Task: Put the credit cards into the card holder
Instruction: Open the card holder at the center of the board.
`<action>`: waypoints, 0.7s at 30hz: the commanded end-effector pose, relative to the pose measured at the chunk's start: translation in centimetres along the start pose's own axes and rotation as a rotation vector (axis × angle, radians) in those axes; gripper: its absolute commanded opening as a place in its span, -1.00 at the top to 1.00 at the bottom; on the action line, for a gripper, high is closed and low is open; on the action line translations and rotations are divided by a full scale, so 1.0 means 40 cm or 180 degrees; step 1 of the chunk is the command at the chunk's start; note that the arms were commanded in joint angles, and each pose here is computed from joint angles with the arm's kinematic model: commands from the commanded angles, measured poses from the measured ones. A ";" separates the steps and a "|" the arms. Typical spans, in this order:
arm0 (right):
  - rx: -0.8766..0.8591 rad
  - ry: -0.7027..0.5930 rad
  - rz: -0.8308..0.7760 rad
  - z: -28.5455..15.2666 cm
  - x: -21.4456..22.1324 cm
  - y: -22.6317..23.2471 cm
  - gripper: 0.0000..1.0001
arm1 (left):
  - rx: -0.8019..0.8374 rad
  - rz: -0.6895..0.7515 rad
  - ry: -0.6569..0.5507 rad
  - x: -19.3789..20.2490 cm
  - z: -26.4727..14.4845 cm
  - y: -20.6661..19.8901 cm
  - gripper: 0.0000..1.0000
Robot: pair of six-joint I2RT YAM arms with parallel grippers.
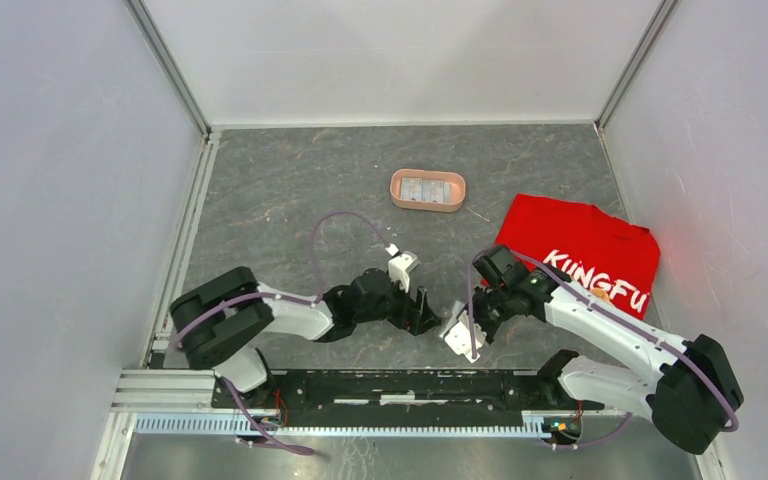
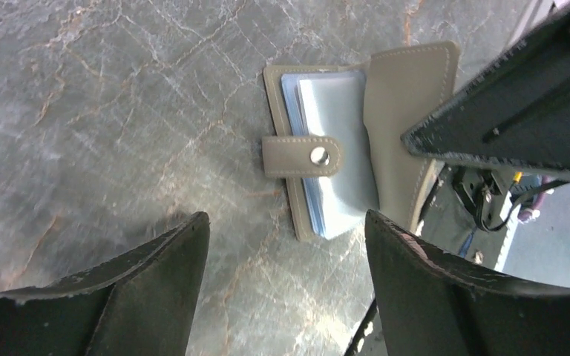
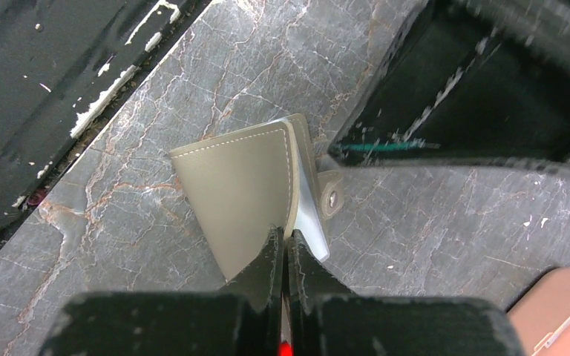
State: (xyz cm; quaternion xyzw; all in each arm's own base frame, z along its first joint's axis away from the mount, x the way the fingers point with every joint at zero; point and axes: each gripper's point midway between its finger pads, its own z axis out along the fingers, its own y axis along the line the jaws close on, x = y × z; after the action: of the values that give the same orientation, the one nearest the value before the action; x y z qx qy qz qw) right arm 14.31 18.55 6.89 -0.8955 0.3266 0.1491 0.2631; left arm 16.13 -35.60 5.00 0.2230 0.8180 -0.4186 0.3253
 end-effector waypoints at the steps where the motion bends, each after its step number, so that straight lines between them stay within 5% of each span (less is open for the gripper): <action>1: 0.0024 -0.0358 -0.1745 0.009 -0.066 -0.026 1.00 | 0.0030 0.0226 -0.0042 -0.037 0.052 -0.015 -0.61; 12: 0.0059 -0.0435 -0.1675 0.013 -0.074 -0.028 1.00 | -0.0548 0.0260 0.0138 0.002 0.128 0.031 -0.58; 17: 0.0054 -0.0441 -0.1654 0.015 -0.073 -0.024 1.00 | -0.0718 0.0215 0.0142 -0.002 0.145 0.047 -0.07; 21: 0.0072 -0.0396 -0.1617 0.012 -0.067 -0.025 1.00 | -0.0789 0.0133 0.0181 0.002 0.126 0.051 0.14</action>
State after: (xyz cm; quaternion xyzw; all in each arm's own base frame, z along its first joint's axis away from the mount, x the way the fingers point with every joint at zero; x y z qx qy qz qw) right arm 14.07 18.79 6.78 -0.8941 0.3214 0.1552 0.2704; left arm 18.94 -40.12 2.75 0.2226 0.8470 -0.3400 0.3428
